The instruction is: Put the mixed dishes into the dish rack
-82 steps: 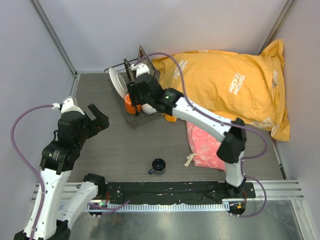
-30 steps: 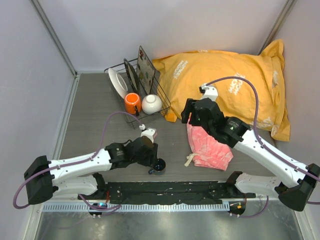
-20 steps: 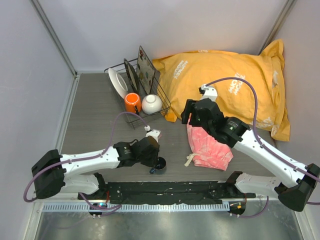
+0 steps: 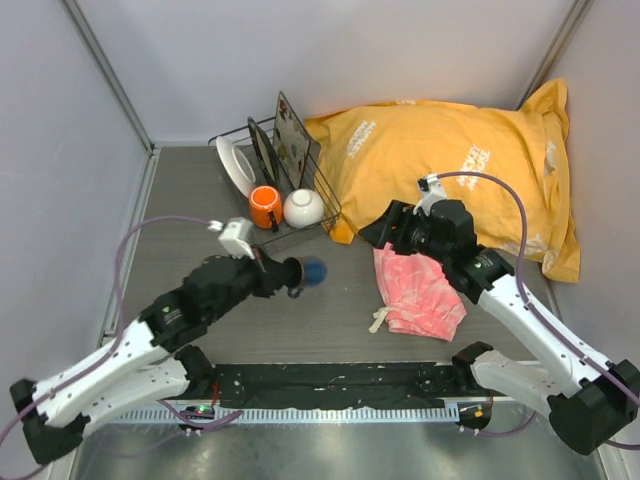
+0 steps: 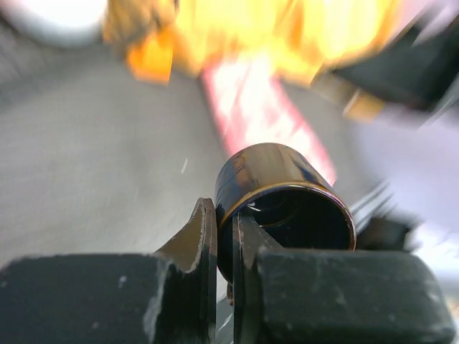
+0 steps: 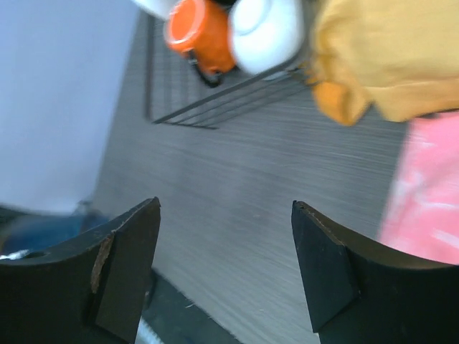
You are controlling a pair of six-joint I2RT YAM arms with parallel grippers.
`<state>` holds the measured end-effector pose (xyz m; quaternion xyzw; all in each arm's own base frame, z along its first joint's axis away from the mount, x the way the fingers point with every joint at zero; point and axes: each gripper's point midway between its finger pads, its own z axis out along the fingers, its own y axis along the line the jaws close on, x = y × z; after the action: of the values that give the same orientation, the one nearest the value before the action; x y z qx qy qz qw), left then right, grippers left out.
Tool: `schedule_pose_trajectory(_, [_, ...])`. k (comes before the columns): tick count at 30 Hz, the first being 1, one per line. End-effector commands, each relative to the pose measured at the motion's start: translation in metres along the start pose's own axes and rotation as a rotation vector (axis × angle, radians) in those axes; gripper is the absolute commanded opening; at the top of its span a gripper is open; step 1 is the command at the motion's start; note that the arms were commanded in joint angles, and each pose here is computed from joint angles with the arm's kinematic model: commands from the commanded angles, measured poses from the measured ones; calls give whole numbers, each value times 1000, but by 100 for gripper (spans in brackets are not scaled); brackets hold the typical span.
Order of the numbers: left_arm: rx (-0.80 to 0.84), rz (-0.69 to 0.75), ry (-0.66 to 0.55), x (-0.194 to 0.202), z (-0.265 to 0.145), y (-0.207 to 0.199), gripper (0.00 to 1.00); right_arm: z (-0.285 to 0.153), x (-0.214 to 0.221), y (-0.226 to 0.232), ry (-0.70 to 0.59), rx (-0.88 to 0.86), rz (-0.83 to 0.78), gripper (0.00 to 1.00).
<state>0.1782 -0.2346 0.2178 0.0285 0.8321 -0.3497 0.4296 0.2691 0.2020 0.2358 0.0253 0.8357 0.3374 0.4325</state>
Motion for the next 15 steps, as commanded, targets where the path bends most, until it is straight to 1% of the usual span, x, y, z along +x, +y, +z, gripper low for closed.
schedule_pose_trajectory(1, [211, -257, -276, -74, -31, -21, 0, -19, -8, 87, 10, -518, 53, 78])
schedule_pose_trajectory(2, [233, -280, -290, -79, -34, -22, 0, -21, -8, 92, 14, -559, 68, 79])
schedule_pose_trajectory(3, [252, -304, -326, -89, -35, -19, 0, -25, -17, 107, -10, -640, 110, 79])
schedule_pose_trajectory(4, [315, -341, -298, -87, -37, -28, 0, -27, -8, 109, 22, -685, 129, 79])
schedule_pose_trajectory(5, [335, -359, -313, -92, -37, -28, 0, -28, -7, 113, 30, -720, 157, 79])
schedule_pose_trajectory(6, [378, -375, -329, -95, -36, -31, 0, -35, -15, 124, 10, -793, 186, 80])
schedule_pose_trajectory(7, [402, -399, -307, -93, -33, -34, 0, -36, -10, 124, 33, -822, 211, 80])
schedule_pose_trajectory(8, [407, -410, -308, -93, -30, -32, 0, -40, -11, 127, 28, -855, 225, 80])
schedule_pose_trajectory(9, [432, -414, -318, -95, -29, -34, 0, -46, -16, 134, 0, -910, 216, 80])
schedule_pose_trajectory(10, [447, -424, -316, -95, -28, -35, 0, -48, -15, 135, 14, -923, 248, 80])
schedule_pose_trajectory(11, [464, -445, -299, -93, -25, -36, 0, -50, -15, 136, 26, -936, 249, 80])
schedule_pose_trajectory(12, [485, -449, -309, -95, -25, -37, 0, -51, -16, 139, 23, -957, 246, 80])
schedule_pose_trajectory(15, [509, -461, -300, -97, -24, -41, 0, -49, -15, 138, 31, -954, 252, 80])
